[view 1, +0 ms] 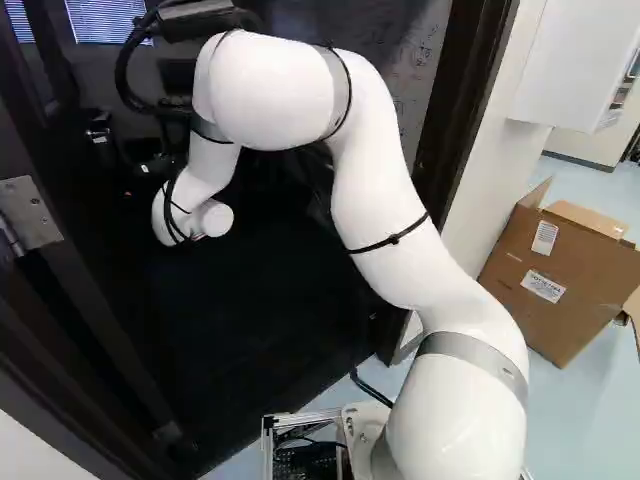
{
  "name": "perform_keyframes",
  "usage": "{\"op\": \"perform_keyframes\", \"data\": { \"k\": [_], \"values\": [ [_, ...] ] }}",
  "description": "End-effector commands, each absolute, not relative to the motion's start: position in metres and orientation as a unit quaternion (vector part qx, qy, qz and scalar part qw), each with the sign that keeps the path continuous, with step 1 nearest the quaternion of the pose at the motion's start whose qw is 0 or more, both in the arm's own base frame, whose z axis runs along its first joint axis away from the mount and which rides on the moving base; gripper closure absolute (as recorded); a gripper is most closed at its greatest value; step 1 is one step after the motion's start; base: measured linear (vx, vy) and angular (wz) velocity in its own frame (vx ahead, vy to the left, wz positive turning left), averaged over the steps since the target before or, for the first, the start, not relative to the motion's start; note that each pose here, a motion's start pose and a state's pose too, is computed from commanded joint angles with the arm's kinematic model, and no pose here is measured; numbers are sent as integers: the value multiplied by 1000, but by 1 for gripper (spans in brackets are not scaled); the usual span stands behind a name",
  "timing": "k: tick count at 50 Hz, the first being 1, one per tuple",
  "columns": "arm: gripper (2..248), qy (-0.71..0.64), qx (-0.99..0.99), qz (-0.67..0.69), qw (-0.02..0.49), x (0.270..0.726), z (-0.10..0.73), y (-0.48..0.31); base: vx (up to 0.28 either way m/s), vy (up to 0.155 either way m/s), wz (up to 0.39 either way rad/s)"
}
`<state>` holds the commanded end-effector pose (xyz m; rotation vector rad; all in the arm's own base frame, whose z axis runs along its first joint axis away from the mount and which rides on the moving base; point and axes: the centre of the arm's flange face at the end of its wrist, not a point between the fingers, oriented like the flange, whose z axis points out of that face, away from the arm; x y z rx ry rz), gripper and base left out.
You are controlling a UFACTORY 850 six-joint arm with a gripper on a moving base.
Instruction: Open the door and move inside
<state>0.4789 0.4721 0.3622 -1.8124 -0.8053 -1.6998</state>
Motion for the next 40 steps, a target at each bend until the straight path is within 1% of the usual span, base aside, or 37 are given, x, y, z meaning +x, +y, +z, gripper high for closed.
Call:
{"op": "perform_keyframes", "data": {
  "k": [13, 40],
  "values": [
    [3, -308, -671, -621, 265, 460, 365, 468, 0, 0, 0],
    [3, -310, -668, -621, 269, 459, 365, 475, 0, 0, 0]
  ]
}}
